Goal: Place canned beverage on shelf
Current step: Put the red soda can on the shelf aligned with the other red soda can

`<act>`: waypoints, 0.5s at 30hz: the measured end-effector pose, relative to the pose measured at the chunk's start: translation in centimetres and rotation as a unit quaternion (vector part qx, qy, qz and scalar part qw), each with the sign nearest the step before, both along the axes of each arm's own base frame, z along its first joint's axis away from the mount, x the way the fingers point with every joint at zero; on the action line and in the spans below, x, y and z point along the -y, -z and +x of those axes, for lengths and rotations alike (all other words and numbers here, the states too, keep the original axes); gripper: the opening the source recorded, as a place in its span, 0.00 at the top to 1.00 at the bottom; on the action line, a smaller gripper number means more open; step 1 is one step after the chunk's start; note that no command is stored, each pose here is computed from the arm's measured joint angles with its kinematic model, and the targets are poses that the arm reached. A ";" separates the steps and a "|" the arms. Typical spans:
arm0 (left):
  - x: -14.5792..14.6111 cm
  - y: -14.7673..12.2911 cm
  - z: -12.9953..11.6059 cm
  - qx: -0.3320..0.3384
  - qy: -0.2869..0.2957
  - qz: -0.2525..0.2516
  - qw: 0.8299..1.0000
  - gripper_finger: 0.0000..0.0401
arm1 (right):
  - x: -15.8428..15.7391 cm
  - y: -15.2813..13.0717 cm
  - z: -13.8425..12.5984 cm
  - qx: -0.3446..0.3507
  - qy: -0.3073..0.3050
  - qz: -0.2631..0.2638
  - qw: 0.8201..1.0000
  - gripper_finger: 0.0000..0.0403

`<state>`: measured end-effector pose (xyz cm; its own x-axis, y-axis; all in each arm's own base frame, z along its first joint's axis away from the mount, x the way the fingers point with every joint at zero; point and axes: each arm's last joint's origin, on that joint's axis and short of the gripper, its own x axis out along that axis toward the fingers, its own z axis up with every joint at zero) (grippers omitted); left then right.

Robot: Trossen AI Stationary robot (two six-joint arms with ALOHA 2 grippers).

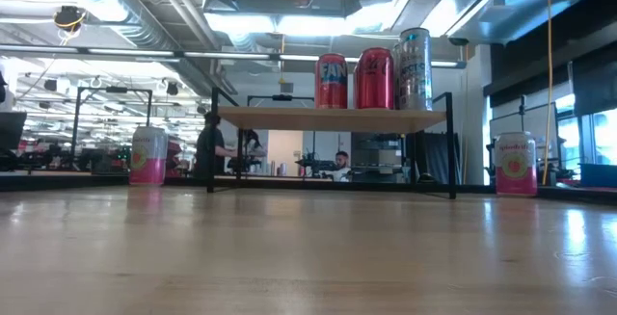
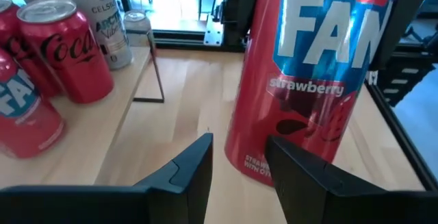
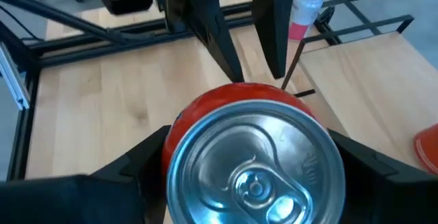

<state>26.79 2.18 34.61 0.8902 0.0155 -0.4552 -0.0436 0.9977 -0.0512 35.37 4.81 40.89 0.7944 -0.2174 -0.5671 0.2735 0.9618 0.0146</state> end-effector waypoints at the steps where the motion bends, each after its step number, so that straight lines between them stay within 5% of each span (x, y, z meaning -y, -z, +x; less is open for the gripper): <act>1: 0.0 0.0 0.0 0.000 0.002 0.004 1.000 0.65 | 0.0 -0.1 0.1 0.005 0.003 -0.001 1.000 0.33; 15: -0.2 0.0 0.1 0.001 0.006 0.016 1.000 0.65 | 0.9 -1.0 0.6 0.053 0.020 -0.001 0.998 0.33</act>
<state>26.87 2.38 34.61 0.8914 0.0193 -0.4527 -0.0319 0.9993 -0.0202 35.99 3.92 41.84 0.8406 -0.2516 -0.4796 0.3092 0.9500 0.0435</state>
